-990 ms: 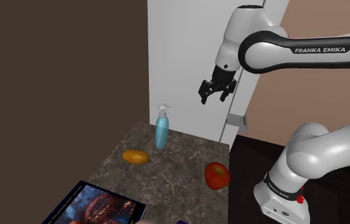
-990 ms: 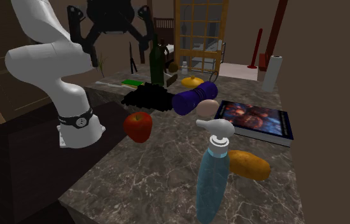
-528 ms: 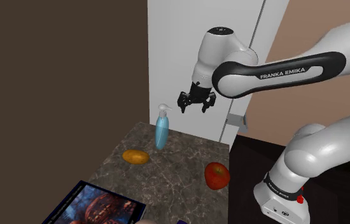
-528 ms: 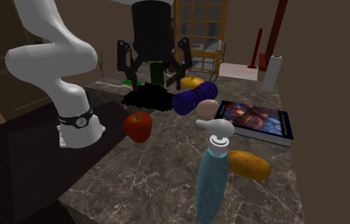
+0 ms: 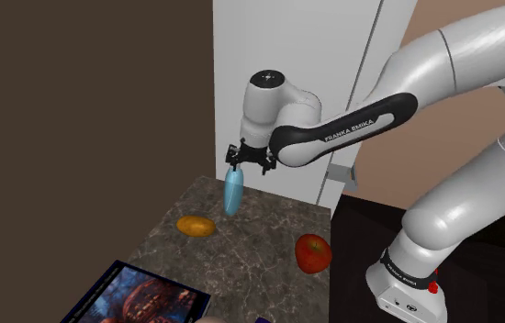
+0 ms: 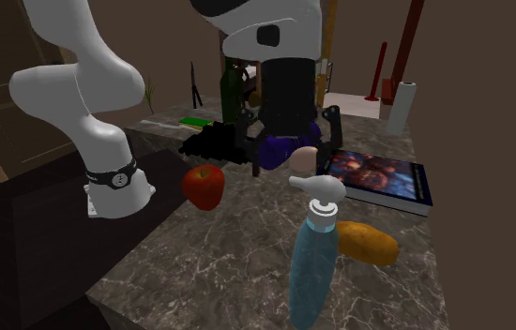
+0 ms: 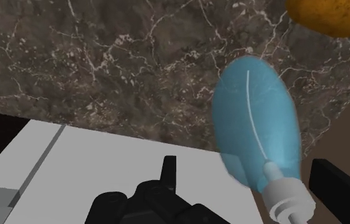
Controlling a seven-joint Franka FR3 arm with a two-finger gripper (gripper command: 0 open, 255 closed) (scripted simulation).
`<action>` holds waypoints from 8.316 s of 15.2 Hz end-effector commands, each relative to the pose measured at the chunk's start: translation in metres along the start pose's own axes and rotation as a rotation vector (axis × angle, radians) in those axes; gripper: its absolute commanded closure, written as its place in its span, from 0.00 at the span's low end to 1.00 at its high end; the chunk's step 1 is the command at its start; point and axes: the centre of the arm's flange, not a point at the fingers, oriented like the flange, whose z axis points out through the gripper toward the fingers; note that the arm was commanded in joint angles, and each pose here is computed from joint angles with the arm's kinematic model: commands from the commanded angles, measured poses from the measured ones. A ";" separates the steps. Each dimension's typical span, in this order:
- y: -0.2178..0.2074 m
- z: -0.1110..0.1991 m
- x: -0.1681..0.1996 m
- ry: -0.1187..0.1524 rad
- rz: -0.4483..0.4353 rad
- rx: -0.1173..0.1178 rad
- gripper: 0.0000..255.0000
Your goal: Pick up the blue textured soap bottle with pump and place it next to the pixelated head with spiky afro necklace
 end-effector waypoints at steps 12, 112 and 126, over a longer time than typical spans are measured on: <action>-0.051 0.086 0.002 0.062 0.149 -0.012 0.00; -0.005 -0.311 -0.084 0.062 0.149 -0.012 1.00; 0.044 -0.353 -0.225 0.062 0.149 -0.012 1.00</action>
